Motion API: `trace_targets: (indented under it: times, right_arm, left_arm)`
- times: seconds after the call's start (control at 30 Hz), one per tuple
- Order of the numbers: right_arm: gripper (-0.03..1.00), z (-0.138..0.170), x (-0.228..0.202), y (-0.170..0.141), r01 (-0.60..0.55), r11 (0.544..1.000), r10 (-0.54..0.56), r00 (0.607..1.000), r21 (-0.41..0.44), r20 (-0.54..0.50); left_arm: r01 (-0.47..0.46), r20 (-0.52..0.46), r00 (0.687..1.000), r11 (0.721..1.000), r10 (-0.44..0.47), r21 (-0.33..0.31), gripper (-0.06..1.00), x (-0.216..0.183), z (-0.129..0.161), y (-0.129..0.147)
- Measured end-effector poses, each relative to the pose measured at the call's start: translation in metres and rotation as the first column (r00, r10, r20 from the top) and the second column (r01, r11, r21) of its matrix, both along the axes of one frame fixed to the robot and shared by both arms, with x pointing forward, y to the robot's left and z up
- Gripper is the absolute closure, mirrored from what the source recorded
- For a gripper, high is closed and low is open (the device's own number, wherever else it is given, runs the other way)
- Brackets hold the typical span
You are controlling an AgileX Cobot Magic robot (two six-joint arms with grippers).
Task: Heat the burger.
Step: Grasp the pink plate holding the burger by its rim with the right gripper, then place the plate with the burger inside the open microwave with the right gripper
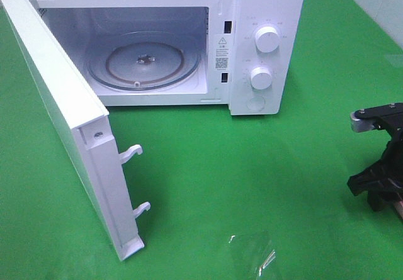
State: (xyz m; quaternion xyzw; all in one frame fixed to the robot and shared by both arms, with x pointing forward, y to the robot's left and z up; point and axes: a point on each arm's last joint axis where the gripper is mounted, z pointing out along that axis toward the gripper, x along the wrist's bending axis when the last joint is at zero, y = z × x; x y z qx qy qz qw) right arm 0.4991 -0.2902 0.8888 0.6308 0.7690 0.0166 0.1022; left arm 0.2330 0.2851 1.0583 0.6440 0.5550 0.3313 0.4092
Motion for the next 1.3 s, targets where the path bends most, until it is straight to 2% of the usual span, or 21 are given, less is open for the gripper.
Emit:
trace_targets:
  times: [0.03, 0.07, 0.1, 0.13, 0.17, 0.2, 0.23, 0.27, 0.3, 0.63, 0.83, 1.3]
  right_arm:
    - [0.53, 0.0, 0.0, -0.001, 0.006, 1.0, -0.006, 1.0, -0.007, 0.002]
    - [0.53, 0.0, 0.0, -0.001, 0.006, 1.0, -0.006, 1.0, -0.007, 0.002]
    - [0.64, 0.0, 0.0, -0.001, 0.01, 1.0, -0.01, 1.0, -0.012, 0.005]
    - [0.64, 0.0, 0.0, -0.001, 0.01, 1.0, -0.01, 1.0, -0.012, 0.005]
    - [0.76, 0.0, 0.001, -0.002, 0.014, 1.0, -0.013, 1.0, -0.02, 0.008]
    - [0.76, 0.0, 0.001, -0.002, 0.014, 1.0, -0.013, 1.0, -0.02, 0.008]
    - [0.85, 0.0, 0.0, -0.002, 0.021, 1.0, -0.02, 1.0, -0.022, 0.008]
    - [0.85, 0.0, 0.0, -0.002, 0.021, 1.0, -0.02, 1.0, -0.022, 0.008]
    - [0.91, 0.0, -0.001, -0.003, 0.027, 0.999, -0.027, 1.0, -0.03, -0.004]
    - [0.92, 0.0, -0.003, -0.003, 0.027, 0.998, -0.028, 0.999, -0.054, -0.026]
    - [0.95, 0.004, -0.009, 0.004, 0.021, 0.99, -0.029, 0.998, -0.141, -0.056]
    - [0.94, 0.031, -0.02, 0.021, -0.012, 0.968, 0.006, 1.0, -0.25, -0.028]
  left_arm:
    - [0.0, 0.0, 1.0, 1.0, 0.0, 0.0, 0.04, 0.0, 0.0, 0.0]
    - [0.0, 0.0, 1.0, 1.0, 0.0, 0.0, 0.04, 0.0, 0.0, 0.0]
    - [0.0, 0.0, 1.0, 1.0, 0.0, 0.0, 0.04, 0.0, 0.0, 0.0]
    - [0.0, 0.0, 1.0, 1.0, 0.0, 0.0, 0.04, 0.0, 0.0, 0.0]
    - [0.0, 0.0, 1.0, 1.0, 0.0, 0.0, 0.04, 0.0, 0.0, 0.0]
    - [0.0, 0.0, 1.0, 1.0, 0.0, 0.0, 0.04, 0.0, 0.0, 0.0]
    - [0.0, 0.0, 1.0, 1.0, 0.0, 0.0, 0.04, 0.0, 0.0, 0.0]
    - [0.0, 0.0, 1.0, 1.0, 0.0, 0.0, 0.04, 0.0, 0.0, 0.0]
    - [0.0, 0.0, 1.0, 1.0, 0.0, 0.0, 0.04, 0.0, 0.0, 0.0]
    - [0.0, 0.0, 1.0, 1.0, 0.0, 0.0, 0.04, 0.0, 0.0, 0.0]
    - [0.0, 0.0, 1.0, 1.0, 0.0, 0.0, 0.04, 0.0, 0.0, 0.0]
    - [0.0, 0.0, 1.0, 1.0, 0.0, 0.0, 0.04, 0.0, 0.0, 0.0]
